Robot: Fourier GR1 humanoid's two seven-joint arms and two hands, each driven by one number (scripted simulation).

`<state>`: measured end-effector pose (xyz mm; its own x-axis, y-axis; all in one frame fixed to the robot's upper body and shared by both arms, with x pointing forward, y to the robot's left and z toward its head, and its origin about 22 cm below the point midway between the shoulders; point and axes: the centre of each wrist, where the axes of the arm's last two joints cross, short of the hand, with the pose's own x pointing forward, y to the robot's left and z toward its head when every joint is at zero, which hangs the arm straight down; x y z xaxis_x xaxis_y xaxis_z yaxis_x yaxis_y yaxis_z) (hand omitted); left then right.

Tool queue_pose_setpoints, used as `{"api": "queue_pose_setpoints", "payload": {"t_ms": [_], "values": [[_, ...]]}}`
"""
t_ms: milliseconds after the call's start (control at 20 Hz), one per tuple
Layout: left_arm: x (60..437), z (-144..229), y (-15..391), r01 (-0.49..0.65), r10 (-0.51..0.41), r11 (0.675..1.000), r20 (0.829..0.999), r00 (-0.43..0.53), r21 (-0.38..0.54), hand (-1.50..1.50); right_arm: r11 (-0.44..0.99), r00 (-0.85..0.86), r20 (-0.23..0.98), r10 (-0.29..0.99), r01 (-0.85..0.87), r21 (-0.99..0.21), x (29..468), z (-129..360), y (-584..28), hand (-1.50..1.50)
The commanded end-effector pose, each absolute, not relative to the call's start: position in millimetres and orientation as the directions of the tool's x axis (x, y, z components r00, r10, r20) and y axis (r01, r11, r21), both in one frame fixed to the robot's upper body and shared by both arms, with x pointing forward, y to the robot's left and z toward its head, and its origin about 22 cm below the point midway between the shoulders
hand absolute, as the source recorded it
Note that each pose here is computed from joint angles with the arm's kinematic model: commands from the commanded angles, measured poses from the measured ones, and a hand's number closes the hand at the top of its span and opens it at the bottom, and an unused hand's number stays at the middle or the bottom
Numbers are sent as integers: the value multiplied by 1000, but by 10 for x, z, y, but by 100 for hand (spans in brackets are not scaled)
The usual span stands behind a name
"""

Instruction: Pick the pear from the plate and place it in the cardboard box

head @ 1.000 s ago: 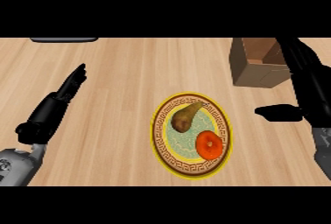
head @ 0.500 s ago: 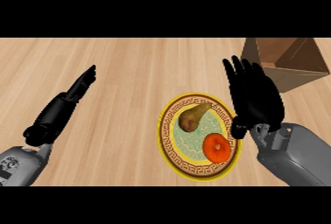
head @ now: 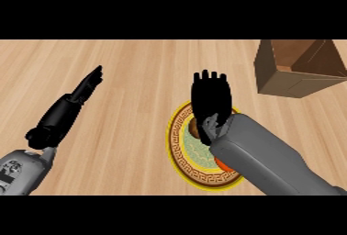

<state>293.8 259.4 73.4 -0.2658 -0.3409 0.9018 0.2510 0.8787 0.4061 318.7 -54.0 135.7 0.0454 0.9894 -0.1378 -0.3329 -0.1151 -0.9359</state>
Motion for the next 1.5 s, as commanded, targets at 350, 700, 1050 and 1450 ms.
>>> {"api": "queue_pose_setpoints", "payload": {"t_ms": [350,700,1050,1450], "values": [[2977,736,2548,258,-334,879,904,-266,401,0,-218,262,-397,880,-519,-827,3380,1131,97,-150],[2934,603,2733,250,-347,876,898,-270,413,0,-252,298,-453,840,-525,-813,3494,973,110,-150],[2963,513,2522,238,-335,887,906,-259,396,0,-282,293,-483,825,-528,-801,3512,904,136,-150],[3021,587,2564,242,-352,878,900,-255,412,0,-302,304,-533,790,-563,-769,3589,770,75,-150]]}}
